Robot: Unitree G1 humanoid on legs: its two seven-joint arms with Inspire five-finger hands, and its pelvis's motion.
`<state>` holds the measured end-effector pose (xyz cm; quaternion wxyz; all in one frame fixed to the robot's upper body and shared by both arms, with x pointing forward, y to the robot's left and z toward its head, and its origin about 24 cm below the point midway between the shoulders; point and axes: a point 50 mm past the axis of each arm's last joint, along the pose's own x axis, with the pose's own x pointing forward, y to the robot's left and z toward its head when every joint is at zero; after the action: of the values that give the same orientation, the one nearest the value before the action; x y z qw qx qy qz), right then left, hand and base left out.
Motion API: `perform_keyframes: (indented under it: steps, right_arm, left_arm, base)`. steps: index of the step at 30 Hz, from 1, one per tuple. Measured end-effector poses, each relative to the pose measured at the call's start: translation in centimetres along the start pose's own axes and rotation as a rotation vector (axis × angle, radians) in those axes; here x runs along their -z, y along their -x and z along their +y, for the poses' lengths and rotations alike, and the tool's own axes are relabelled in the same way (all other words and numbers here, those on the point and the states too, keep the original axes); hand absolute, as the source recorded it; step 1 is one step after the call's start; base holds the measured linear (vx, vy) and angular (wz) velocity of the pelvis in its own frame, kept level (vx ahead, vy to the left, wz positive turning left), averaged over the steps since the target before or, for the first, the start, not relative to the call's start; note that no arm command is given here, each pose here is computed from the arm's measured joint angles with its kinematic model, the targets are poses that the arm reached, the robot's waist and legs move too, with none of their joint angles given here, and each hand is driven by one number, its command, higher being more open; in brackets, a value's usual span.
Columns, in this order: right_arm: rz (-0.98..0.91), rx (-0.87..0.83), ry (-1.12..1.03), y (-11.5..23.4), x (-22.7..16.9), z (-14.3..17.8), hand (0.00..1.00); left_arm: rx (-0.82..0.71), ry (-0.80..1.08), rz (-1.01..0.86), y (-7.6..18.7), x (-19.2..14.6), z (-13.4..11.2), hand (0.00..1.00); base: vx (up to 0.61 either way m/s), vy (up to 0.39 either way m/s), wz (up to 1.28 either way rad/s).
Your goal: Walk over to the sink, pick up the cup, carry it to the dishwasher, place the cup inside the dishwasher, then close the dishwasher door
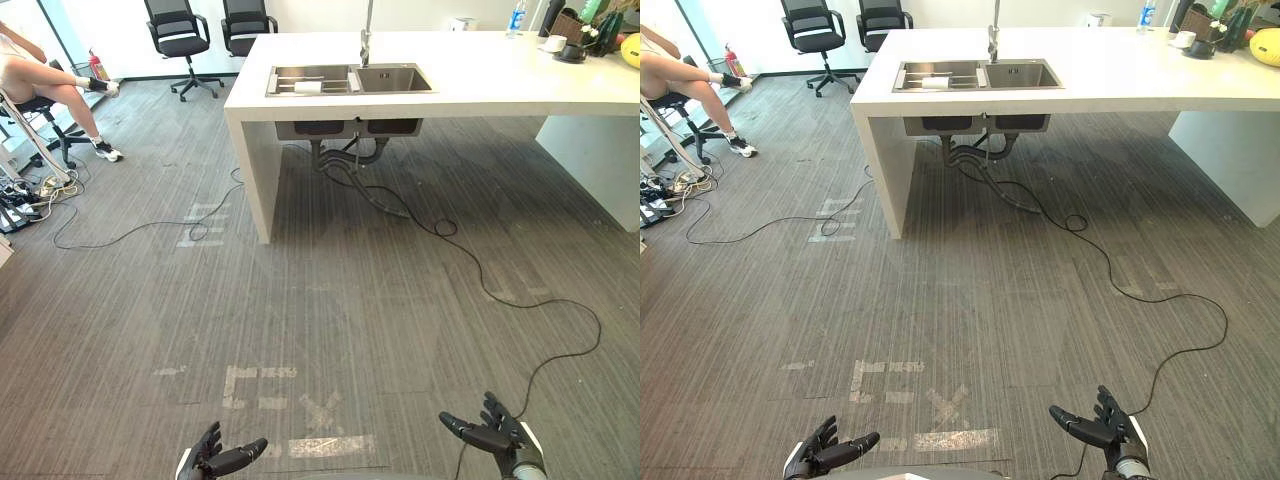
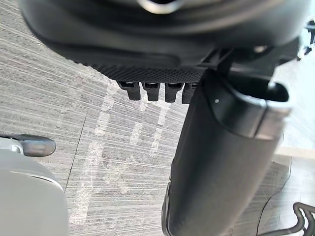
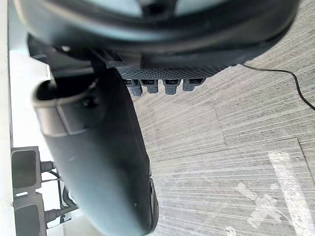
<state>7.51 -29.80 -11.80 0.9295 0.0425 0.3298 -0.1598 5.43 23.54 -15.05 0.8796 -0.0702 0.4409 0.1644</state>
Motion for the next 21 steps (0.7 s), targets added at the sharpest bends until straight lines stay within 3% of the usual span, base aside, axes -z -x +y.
perform_keyframes:
  steps: [21]
  right_arm:
    - [-0.001,-0.042,-0.001,0.08,0.14,0.30,1.00]
  left_arm:
    - [0.028,-0.006,-0.020,-0.10,-0.38,0.02,1.00]
  base:
    - [-0.02,0.001,-0.05]
